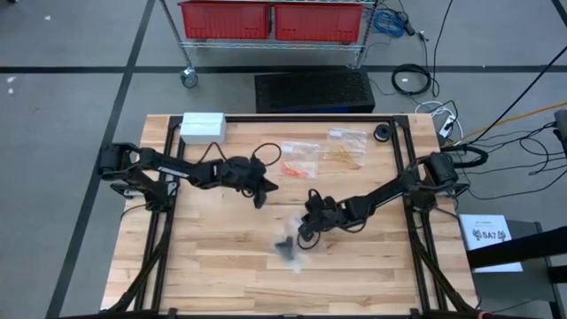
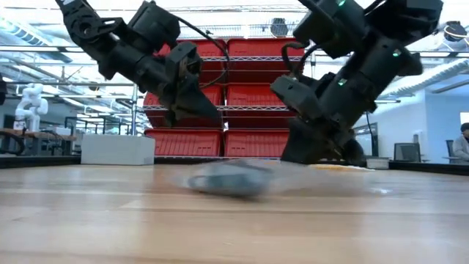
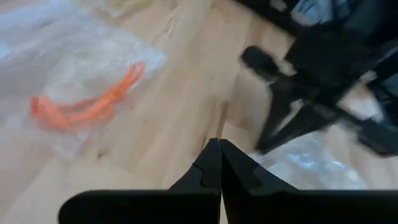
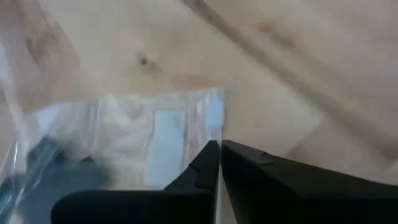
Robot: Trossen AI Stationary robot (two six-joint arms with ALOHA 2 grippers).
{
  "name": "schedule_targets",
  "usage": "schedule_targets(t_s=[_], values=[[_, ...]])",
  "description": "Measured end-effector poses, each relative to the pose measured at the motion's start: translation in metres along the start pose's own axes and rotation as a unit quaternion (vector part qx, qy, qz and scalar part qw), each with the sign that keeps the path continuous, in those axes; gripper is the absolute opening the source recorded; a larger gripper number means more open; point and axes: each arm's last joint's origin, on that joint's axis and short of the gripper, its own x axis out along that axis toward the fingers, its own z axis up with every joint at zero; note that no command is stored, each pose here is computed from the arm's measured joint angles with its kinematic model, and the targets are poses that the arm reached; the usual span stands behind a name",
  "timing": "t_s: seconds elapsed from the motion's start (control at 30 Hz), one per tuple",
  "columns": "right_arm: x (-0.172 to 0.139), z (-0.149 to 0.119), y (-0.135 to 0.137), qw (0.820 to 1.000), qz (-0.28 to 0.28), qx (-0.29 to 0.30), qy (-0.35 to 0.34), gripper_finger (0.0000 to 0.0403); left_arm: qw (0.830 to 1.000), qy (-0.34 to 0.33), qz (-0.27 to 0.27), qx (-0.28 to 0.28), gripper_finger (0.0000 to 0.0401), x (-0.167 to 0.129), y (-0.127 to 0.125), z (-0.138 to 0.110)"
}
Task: Sort rubber bands
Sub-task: Close the left zip lock bag
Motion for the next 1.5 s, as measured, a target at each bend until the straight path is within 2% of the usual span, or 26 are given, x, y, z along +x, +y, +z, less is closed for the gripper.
schedule_targets(t_s=[0.17,0.27,0.37,0.5,0.77,0.9,1.0,1.17,1.5], values=[[-0.018,0.032,-0.001,0.996,-0.010,-0.087,-0.033,0.0002,0.997,-0.024,-0.067,-0.006,0.0000,-0.005,0.005,0.006],[-0.036,0.051,0.001,0.987,-0.018,-0.151,-0.055,0.0002,0.994,-0.035,-0.108,0.005,0.0005,-0.007,0.005,0.011],[-0.061,0.073,0.009,0.976,-0.016,-0.197,-0.087,0.0001,0.992,-0.037,-0.121,0.014,0.0021,-0.008,0.008,0.014],[-0.086,0.089,0.016,0.963,-0.027,-0.249,-0.097,0.0001,0.990,-0.043,-0.134,0.031,0.0053,-0.008,0.007,0.015],[-0.105,0.107,0.026,0.951,-0.041,-0.286,-0.114,0.0000,0.984,-0.071,-0.157,0.048,0.0139,-0.009,0.001,0.021],[-0.106,0.108,0.027,0.948,-0.039,-0.292,-0.117,0.0000,0.983,-0.084,-0.149,0.061,0.0164,-0.008,-0.002,0.025],[-0.106,0.108,0.027,0.948,-0.039,-0.293,-0.117,0.0000,0.985,-0.096,-0.120,0.081,0.0168,-0.007,-0.002,0.026],[-0.106,0.108,0.027,0.948,-0.038,-0.293,-0.118,0.0000,0.982,-0.101,-0.123,0.099,0.0169,-0.006,-0.008,0.027],[-0.107,0.110,0.029,0.945,-0.030,-0.300,-0.128,0.0000,0.982,-0.109,-0.117,0.100,0.0169,-0.006,-0.010,0.030]])
